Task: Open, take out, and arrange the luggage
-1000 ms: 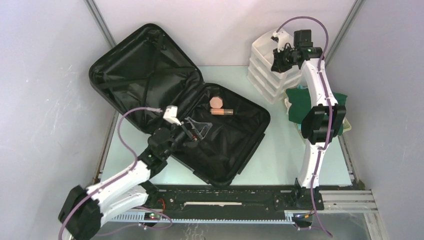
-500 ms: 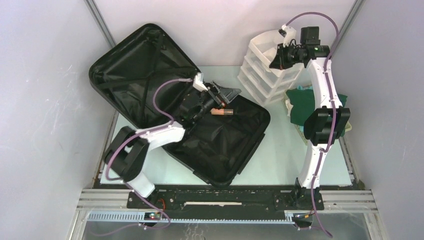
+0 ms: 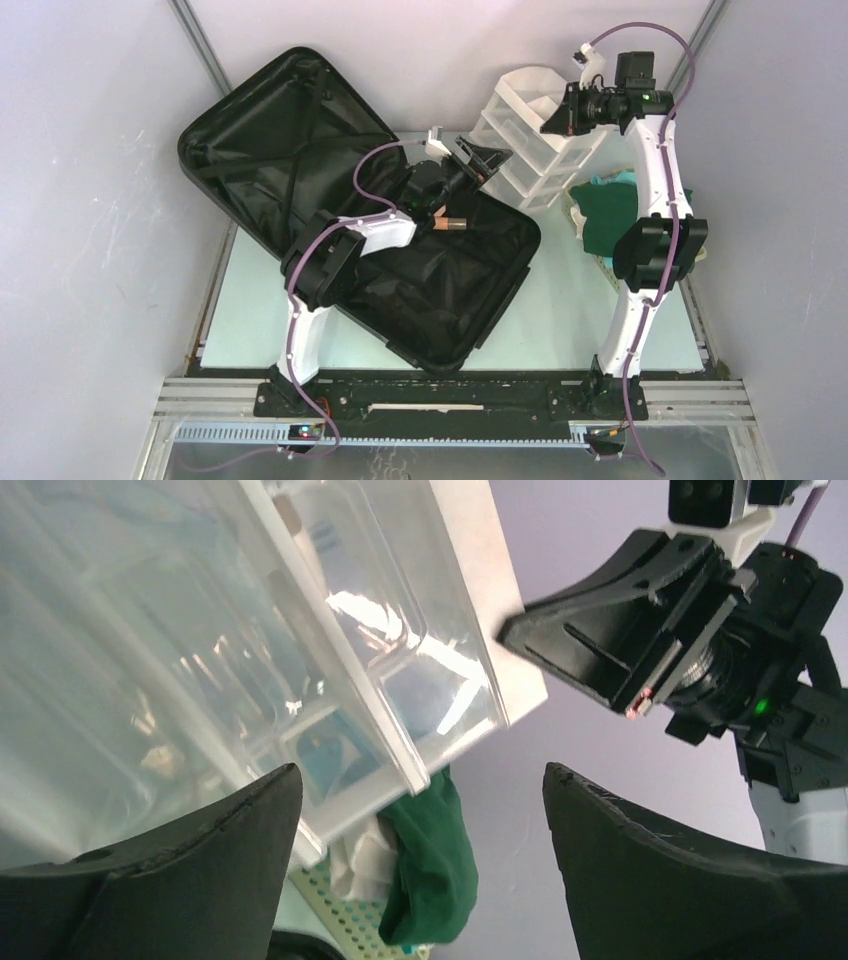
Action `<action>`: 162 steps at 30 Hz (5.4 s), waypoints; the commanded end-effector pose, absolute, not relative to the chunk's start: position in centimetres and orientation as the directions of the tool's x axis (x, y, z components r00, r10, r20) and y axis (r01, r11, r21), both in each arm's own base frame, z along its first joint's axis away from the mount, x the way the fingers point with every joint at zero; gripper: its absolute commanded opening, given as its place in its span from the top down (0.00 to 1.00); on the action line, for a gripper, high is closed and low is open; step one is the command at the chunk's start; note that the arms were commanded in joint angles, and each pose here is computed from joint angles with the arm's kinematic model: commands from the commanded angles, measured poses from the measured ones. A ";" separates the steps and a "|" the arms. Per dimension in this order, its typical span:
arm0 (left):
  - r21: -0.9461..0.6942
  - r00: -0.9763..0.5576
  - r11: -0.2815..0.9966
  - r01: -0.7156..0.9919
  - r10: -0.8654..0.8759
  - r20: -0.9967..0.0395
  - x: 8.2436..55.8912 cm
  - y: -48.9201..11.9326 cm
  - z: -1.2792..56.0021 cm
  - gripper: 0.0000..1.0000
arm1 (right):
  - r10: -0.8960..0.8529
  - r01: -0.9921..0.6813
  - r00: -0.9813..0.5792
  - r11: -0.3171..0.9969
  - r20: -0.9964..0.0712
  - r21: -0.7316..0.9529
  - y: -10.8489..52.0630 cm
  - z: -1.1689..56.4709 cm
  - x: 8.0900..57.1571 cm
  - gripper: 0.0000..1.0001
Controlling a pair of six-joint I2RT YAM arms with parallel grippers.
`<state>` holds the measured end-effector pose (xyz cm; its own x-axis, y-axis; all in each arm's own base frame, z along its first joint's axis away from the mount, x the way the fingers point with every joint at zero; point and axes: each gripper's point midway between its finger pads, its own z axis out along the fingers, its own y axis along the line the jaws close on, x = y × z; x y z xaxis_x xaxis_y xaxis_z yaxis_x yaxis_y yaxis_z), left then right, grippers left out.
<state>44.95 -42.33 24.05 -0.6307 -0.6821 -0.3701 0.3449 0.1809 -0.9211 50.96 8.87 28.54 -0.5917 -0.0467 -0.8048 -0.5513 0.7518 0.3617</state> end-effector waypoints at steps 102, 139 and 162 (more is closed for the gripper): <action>-0.438 -0.403 0.752 0.492 -0.249 -0.881 35.2 -26.1 27.5 0.24 | -0.419 -0.699 -0.108 0.677 -0.902 -0.230 9.8 39.4 42.2 0.39; 0.133 -0.327 0.947 0.294 0.230 -0.916 23.8 -8.4 20.2 0.00 | -0.775 -0.956 0.221 -0.053 -0.592 -0.288 28.3 15.9 38.2 0.34; 0.133 -0.306 0.960 0.247 0.207 -0.929 24.1 -7.2 20.5 0.00 | -0.925 -0.973 0.094 -0.007 -0.368 -0.230 32.4 4.2 41.3 0.55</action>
